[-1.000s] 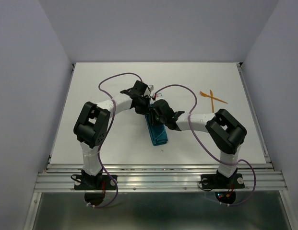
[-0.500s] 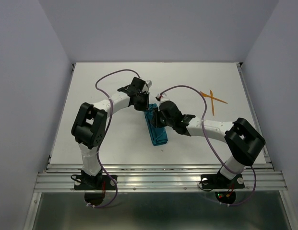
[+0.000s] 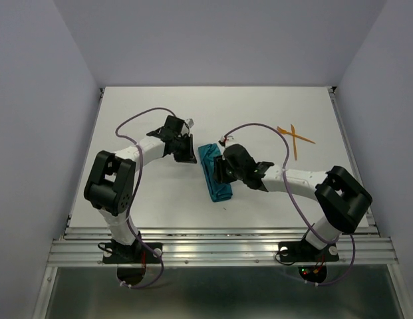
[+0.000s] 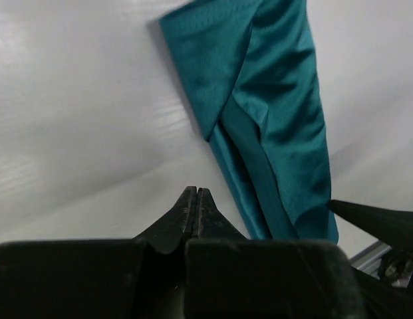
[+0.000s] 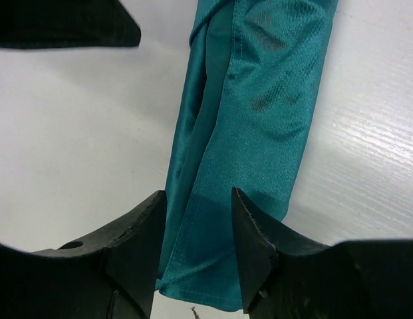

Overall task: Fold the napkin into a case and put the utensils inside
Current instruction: Smooth out the smaller rectangle-folded napkin at the center of the board.

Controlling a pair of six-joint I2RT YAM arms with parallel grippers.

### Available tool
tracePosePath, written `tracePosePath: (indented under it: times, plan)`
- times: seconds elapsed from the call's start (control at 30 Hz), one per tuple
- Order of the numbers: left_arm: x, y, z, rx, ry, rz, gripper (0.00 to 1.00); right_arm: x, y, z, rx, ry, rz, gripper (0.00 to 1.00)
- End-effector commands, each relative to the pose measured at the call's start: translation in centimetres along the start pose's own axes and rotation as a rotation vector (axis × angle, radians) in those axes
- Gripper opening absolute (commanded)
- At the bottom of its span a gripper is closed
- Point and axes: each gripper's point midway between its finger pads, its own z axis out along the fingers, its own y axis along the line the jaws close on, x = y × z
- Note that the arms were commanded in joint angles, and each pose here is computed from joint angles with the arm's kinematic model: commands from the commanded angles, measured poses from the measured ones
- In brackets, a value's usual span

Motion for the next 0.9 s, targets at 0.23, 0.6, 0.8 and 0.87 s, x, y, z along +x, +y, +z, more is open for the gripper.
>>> tracePosePath:
  times: [0.23,0.6,0.8,0.87]
  plan:
    - [4.5,-2.6,0.7,0.139,0.093,-0.049,0.00,0.9,1.6,0.2,0.040,0.058,-0.157,0.47]
    - [6.5,-2.3,1.5,0.151,0.140,-0.063,0.00,1.6,2.6,1.7,0.058,0.079,-0.211,0.39]
    - [7.3,-1.9,1.9,0.151,0.155,-0.065,0.00,2.6,1.7,2.6,0.110,0.100,-0.230,0.35]
    - [7.5,-1.9,2.0,0.154,0.160,-0.065,0.00,2.7,1.4,2.8,0.125,0.100,-0.226,0.31]
